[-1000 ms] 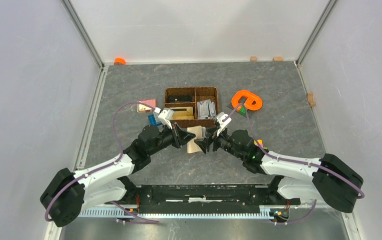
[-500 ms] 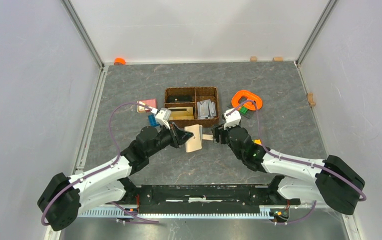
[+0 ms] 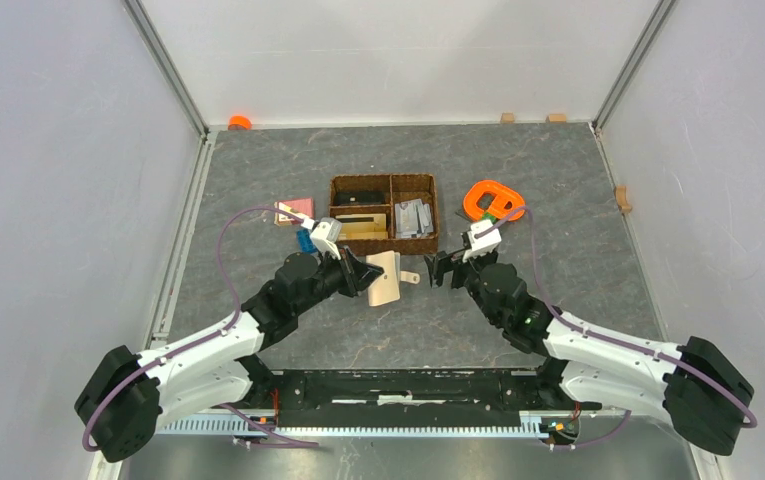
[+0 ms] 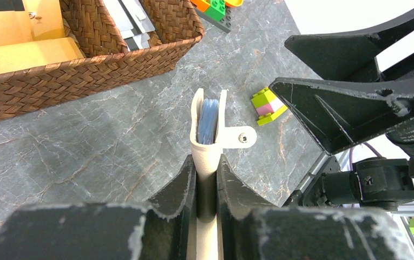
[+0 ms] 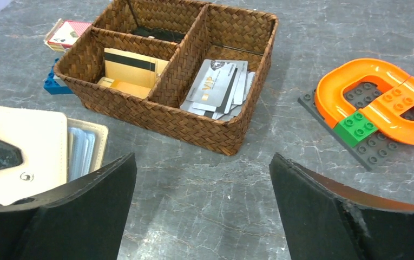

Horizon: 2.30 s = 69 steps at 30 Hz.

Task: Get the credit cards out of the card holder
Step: Open the card holder at the center of the board.

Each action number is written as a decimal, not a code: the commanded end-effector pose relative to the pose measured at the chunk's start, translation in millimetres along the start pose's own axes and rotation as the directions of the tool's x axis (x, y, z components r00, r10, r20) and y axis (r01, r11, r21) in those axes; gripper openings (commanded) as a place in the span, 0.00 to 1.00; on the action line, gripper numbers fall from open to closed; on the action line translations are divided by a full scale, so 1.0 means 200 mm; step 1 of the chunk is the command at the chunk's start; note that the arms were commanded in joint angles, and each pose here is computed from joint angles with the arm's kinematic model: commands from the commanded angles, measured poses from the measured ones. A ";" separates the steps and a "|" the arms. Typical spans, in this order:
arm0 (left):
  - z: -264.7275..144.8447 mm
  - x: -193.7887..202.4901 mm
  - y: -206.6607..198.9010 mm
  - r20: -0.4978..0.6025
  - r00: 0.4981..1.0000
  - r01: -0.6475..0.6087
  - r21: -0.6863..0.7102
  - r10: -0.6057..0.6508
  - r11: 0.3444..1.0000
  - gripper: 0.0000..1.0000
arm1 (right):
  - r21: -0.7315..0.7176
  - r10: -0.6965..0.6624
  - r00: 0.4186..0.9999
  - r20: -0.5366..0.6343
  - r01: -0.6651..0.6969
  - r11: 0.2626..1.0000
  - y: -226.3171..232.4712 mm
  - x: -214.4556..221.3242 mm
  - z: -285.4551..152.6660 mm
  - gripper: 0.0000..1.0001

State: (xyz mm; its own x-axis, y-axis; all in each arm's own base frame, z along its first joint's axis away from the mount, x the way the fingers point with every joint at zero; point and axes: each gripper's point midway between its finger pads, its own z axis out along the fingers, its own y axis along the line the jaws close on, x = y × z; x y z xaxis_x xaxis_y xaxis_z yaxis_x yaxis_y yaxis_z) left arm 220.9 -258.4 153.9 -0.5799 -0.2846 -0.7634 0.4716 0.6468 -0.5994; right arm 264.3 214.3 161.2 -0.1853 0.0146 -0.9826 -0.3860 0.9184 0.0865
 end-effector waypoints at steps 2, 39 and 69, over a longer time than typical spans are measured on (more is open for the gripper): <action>0.00 -0.13 -0.09 0.076 0.997 -0.028 0.042 0.025 0.999 0.03 | -0.084 0.054 0.995 0.079 -0.047 0.995 0.05 -0.03 -0.04 0.98; 0.01 -0.14 -0.14 0.080 0.996 -0.035 0.104 0.027 0.994 0.02 | -0.362 -0.022 0.985 -0.174 -0.043 0.931 0.41 0.22 0.09 0.34; 0.26 0.22 0.29 -0.376 0.926 -0.163 -0.302 0.040 0.939 0.85 | -0.253 0.042 0.923 -0.382 -0.148 0.956 0.35 0.38 0.11 0.00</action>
State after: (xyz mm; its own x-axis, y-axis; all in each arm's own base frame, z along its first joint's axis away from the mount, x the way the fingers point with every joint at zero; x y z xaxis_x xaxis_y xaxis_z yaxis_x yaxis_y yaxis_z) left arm 254.1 -269.9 66.3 -0.7813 -0.0309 -0.6233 0.2909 0.8655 -0.4077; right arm 236.0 279.7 59.0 -0.5730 -0.1684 -0.8021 -0.5585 0.7965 0.2317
